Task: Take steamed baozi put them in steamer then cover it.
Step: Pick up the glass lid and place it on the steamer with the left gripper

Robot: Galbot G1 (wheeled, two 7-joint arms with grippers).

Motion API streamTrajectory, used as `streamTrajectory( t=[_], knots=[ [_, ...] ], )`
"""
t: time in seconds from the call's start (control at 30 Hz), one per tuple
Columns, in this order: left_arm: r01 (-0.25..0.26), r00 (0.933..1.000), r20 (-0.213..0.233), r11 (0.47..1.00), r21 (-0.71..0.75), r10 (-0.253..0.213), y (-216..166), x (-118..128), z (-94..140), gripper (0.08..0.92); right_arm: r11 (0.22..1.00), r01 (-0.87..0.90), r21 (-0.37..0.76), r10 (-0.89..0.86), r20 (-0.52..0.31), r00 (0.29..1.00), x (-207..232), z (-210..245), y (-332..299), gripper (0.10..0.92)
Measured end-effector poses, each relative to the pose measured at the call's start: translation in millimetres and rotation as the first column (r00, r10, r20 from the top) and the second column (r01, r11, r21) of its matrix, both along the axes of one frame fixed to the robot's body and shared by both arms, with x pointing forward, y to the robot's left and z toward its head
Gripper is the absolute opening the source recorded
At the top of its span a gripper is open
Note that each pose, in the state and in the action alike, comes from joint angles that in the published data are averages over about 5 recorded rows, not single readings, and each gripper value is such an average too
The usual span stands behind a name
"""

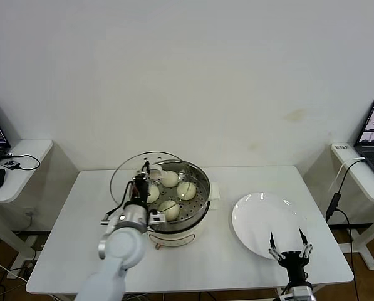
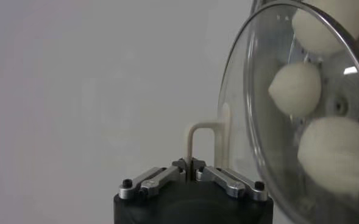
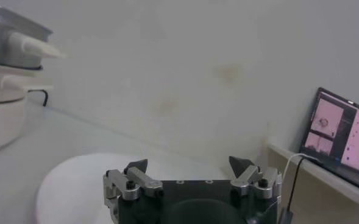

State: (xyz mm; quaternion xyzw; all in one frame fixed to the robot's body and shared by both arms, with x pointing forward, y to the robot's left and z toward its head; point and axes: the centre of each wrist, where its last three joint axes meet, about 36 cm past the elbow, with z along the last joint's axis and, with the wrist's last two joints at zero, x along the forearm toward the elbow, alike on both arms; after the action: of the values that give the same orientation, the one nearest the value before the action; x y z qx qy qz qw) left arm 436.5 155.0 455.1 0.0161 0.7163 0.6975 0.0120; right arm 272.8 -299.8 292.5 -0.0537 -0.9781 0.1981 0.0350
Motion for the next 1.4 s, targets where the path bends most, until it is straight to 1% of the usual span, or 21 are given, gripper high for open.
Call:
streamTrajectory(
  t=[0.23,0.43,0.87,1.4],
  knots=[
    [0.012,0.9999,-0.01,1.0,-0.021,-0.012,-31.6,-1.9,-4.4,0.124,1.0,0.0,-0.01,0.0,-0.012,1.0,-1.1,-3.6,-0.2,0.823],
    [0.015,0.9997,-0.019,1.0,-0.022,-0.015,-45.8,-4.7,-9.1,0.124,1.0,-0.001,-0.015,0.001,-0.02,1.0,-2.7,-6.8,-0.6,0.823],
    [0.024,0.9991,-0.035,1.0,-0.018,-0.024,-60.0,-11.7,-16.5,0.124,1.0,-0.018,-0.014,0.018,-0.031,0.999,-3.1,-10.5,4.4,0.823],
    [0.014,0.9991,-0.041,1.0,-0.007,-0.015,-59.7,-7.9,-25.4,0.124,0.999,-0.032,-0.018,0.032,-0.04,0.999,-4.9,-13.7,5.4,0.823]
  ],
)
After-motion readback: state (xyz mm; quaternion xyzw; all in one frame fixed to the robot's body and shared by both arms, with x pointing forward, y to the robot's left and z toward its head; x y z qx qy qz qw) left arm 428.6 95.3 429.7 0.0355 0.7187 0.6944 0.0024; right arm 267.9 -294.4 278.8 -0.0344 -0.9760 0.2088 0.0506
